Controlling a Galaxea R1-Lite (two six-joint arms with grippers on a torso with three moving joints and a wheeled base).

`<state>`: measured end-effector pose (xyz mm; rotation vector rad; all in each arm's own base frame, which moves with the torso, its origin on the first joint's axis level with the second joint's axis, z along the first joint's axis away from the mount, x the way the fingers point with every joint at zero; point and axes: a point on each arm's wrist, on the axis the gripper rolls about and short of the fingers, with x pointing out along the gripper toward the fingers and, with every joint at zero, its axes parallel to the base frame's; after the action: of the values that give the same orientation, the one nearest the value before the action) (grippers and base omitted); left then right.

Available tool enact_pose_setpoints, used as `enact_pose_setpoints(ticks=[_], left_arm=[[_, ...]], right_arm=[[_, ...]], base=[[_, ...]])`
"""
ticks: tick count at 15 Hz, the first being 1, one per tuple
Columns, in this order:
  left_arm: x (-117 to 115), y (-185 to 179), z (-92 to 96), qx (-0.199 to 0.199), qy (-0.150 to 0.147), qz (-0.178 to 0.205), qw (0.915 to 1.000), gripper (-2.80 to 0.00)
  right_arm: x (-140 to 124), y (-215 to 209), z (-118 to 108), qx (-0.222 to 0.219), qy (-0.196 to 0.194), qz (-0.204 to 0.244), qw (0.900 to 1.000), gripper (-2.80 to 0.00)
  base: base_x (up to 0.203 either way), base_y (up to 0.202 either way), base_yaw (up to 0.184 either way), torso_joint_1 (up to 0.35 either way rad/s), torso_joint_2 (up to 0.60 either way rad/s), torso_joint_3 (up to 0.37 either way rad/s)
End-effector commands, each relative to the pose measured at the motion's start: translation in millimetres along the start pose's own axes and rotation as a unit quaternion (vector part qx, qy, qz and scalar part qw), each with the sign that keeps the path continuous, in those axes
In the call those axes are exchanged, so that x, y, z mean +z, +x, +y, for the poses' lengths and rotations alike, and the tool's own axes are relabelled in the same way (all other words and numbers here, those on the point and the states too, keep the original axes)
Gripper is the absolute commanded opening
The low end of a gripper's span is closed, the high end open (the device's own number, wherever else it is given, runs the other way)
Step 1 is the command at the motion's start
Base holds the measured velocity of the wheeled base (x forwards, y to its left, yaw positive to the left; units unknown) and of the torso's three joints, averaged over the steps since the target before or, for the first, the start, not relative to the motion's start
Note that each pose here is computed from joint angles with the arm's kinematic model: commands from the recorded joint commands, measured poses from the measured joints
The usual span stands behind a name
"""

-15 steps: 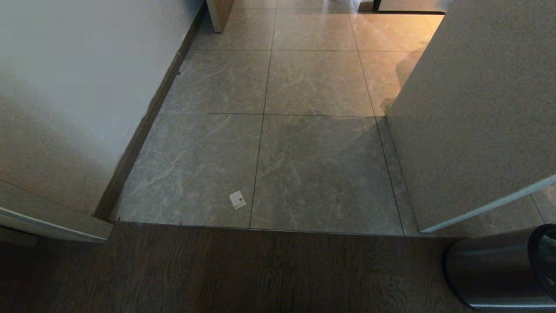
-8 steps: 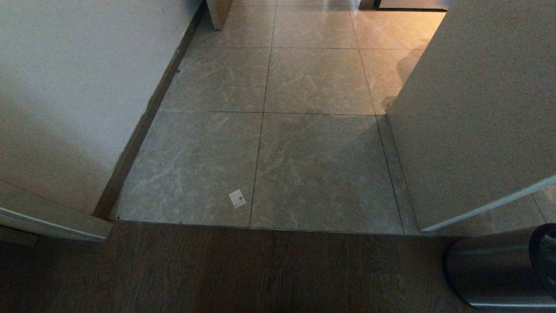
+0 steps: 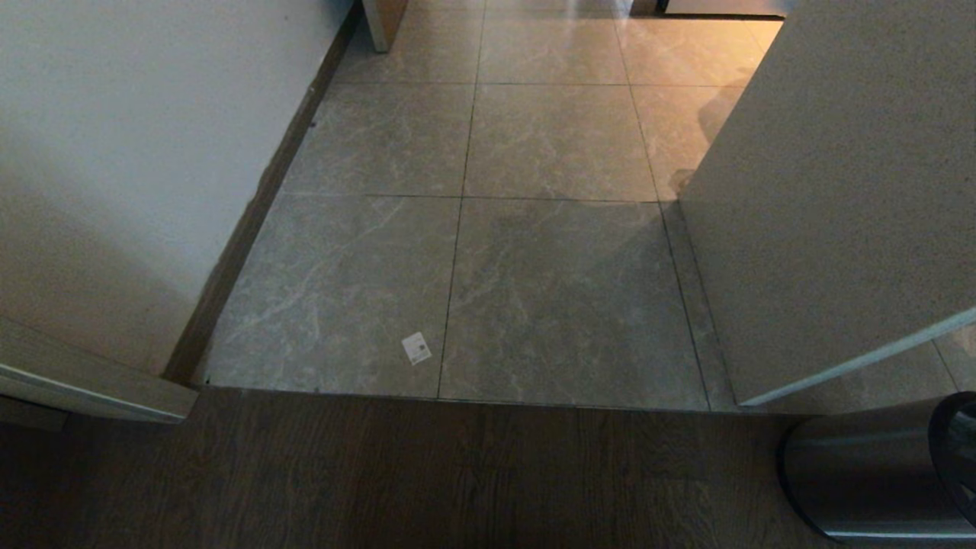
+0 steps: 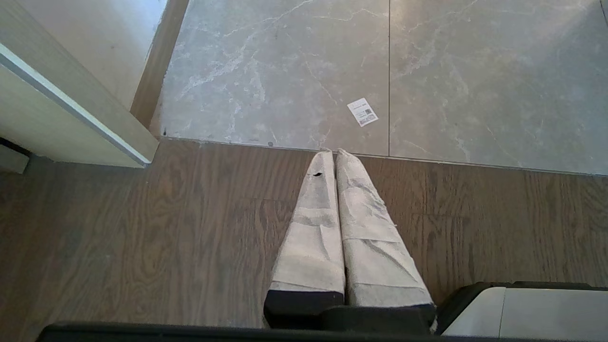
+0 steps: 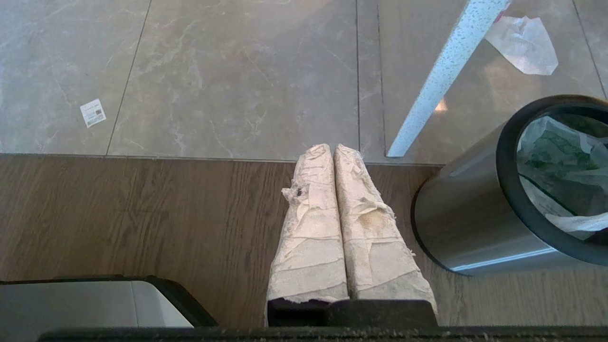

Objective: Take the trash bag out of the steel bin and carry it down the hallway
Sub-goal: Place the outer trash can on the ground

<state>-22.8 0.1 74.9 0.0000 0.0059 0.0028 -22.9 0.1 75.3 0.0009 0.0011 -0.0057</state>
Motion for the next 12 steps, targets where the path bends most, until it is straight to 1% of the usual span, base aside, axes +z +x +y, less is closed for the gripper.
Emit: enact_pose_setpoints(ticks=[1,5,7,8,9,10,12], left_arm=[[0.0,0.0,0.0,0.0,0.0,0.0,1.0,-2.8],[0.0,0.0,0.0,0.0,0.0,0.0,1.0,-2.8],[0.0,0.0,0.0,0.0,0.0,0.0,1.0,-2.8],[0.0,0.0,0.0,0.0,0.0,0.0,1.0,-2.8],[0.0,0.0,0.0,0.0,0.0,0.0,1.0,-2.8],[0.0,0.0,0.0,0.0,0.0,0.0,1.0,-2.8],[0.0,0.0,0.0,0.0,0.0,0.0,1.0,-2.8]], right_arm=[[0.0,-0.1,0.0,0.0,0.0,-0.001,1.0,-2.8],[0.2,0.0,0.0,0.001,-0.003,0.001,1.0,-2.8],[0.3,-0.1,0.0,0.0,-0.005,-0.002,1.0,-2.8],[4.6,-1.2,-0.1,-0.002,-0.008,-0.01,1.0,-2.8],[17.7,-5.0,-0.2,-0.006,-0.013,-0.023,1.0,-2.8],[37.4,-11.3,-0.4,-0.01,-0.018,-0.03,0.999,-2.8],[77.5,-25.6,-0.6,-0.015,-0.024,-0.02,0.999,-2.8]], base=[[0.0,0.0,0.0,0.0,0.0,0.0],[0.0,0.0,0.0,0.0,0.0,0.0],[0.0,0.0,0.0,0.0,0.0,0.0],[0.0,0.0,0.0,0.0,0.0,0.0],[0.0,0.0,0.0,0.0,0.0,0.0],[0.0,0.0,0.0,0.0,0.0,0.0],[0.0,0.0,0.0,0.0,0.0,0.0]])
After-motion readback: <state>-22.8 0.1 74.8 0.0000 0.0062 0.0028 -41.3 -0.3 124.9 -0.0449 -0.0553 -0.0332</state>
